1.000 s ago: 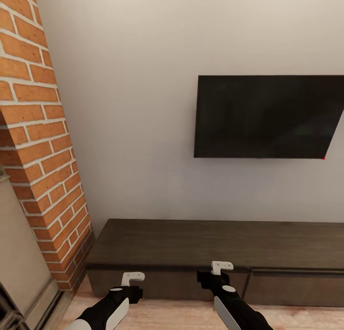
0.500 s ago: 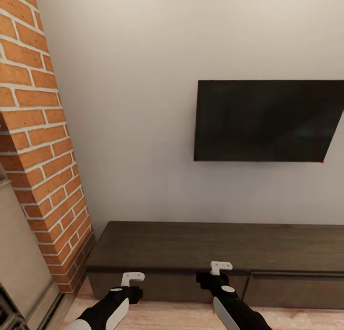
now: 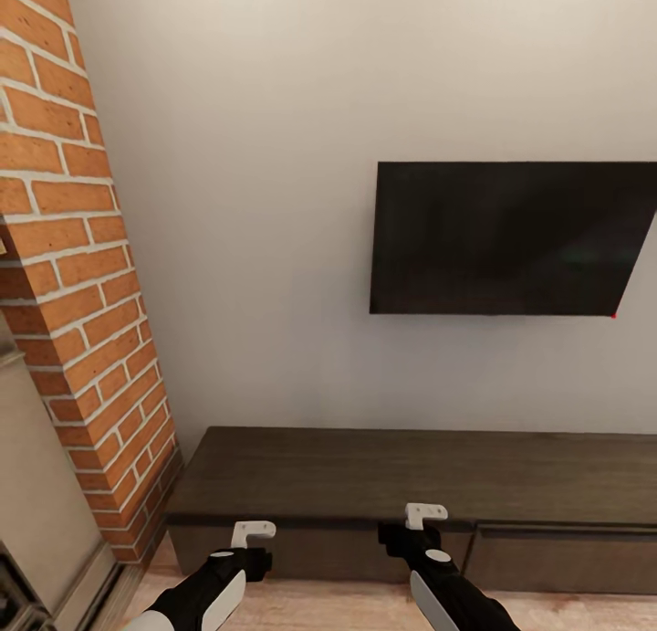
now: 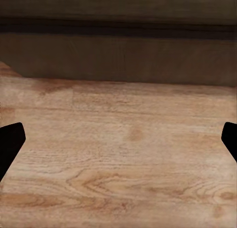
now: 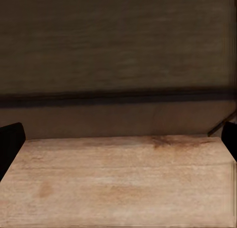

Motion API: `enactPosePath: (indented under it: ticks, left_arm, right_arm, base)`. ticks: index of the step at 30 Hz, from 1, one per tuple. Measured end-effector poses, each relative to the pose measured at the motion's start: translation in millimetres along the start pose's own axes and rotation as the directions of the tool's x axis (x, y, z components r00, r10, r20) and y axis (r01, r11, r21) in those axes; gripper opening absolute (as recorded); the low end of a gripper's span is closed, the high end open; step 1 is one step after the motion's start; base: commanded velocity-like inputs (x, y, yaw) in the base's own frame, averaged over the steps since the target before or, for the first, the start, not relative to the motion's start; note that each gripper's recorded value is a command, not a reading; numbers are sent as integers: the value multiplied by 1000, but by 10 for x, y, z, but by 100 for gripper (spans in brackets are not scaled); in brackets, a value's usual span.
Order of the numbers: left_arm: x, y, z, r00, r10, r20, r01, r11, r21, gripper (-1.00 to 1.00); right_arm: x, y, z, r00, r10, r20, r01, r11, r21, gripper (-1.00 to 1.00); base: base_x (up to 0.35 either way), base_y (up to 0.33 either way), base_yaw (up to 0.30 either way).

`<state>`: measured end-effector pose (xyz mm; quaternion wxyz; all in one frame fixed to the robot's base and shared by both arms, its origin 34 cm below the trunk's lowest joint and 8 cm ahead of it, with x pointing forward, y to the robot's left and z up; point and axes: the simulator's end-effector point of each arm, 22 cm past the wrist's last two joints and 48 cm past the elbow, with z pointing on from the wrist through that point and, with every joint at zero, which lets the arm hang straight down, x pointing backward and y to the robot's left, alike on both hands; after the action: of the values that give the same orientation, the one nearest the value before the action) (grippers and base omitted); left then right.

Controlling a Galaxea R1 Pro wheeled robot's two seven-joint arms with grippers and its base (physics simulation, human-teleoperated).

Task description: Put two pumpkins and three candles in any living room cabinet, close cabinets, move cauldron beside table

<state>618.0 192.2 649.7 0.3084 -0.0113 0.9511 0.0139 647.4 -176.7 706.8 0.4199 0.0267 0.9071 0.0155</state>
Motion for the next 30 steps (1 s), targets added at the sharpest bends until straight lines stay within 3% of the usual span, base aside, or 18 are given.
enactPosePath:
  ticks: [5,7,11,16,18,23,30]
  left_arm:
    - [-45,12,-61,1000,0,1,0,1000,-1,100]
    - [-46,42,-79,1000,1,3,0,1000,-6,100]
    - [242,277,-70,999,2,-43,-4,999,-53,100]
    - [643,601,-109,996,2,-87,-12,993,-117,100]
    - [1008,747,-163,992,1,-124,-18,990,-141,100]
    - [1677,1046,-344,982,10,-190,-45,983,-180,100]
    - [2190,1302,-583,971,18,-240,-69,976,-208,100]
  right_arm:
    - [350,-240,-11,996,-10,-85,14,999,51,100]
    - [627,-441,-31,989,-17,-147,31,996,89,100]
    - [931,-871,-100,979,-20,-202,53,985,162,100]
    - [1243,-1385,-249,967,48,-250,20,964,265,100]
    - [1428,-1564,-345,955,83,-284,8,952,305,100]
    - [1742,-1770,-553,930,113,-348,18,936,352,100]
    - [1939,-1868,-756,911,123,-394,37,926,376,100]
  base:
    - [0,0,0]
    - [0,0,0]
    - [0,0,0]
    - [0,0,0]
    - [0,0,0]
    - [0,0,0]
    - [0,0,0]
